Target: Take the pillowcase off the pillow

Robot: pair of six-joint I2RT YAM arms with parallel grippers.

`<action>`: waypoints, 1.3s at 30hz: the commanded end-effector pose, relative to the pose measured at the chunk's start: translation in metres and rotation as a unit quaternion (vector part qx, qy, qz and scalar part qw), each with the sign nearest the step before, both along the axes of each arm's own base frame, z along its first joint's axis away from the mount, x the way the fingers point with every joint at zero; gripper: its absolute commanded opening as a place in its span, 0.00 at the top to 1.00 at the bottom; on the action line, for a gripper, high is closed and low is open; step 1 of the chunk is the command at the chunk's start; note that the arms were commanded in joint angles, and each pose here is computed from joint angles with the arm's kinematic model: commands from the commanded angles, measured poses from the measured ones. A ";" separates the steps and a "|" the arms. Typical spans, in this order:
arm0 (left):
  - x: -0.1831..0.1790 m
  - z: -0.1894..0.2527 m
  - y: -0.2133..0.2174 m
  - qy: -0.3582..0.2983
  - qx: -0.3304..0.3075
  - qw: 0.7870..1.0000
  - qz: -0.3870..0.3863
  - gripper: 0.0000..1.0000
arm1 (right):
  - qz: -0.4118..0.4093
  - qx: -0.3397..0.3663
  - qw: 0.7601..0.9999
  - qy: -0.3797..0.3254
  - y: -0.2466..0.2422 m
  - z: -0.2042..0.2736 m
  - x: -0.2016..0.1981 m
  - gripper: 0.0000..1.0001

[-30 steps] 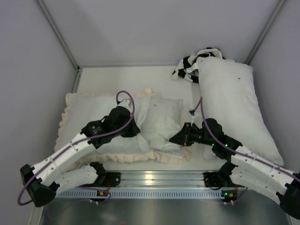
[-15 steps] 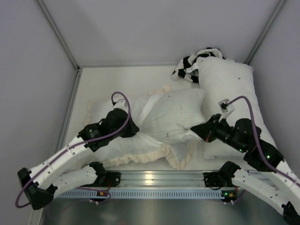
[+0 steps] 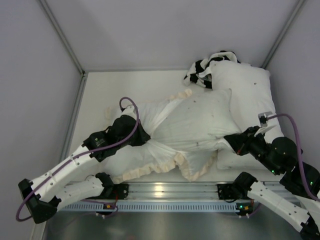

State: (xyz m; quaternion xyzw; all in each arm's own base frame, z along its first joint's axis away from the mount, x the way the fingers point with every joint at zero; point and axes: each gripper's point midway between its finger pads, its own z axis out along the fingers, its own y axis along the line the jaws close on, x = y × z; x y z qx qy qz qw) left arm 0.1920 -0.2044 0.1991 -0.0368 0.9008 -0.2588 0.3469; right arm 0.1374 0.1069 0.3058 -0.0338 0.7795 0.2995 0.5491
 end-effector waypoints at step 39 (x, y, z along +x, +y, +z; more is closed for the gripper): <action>-0.089 -0.025 -0.099 0.121 -0.199 0.958 -0.166 0.01 | 0.067 0.119 0.988 0.067 0.107 -0.038 0.052 1.00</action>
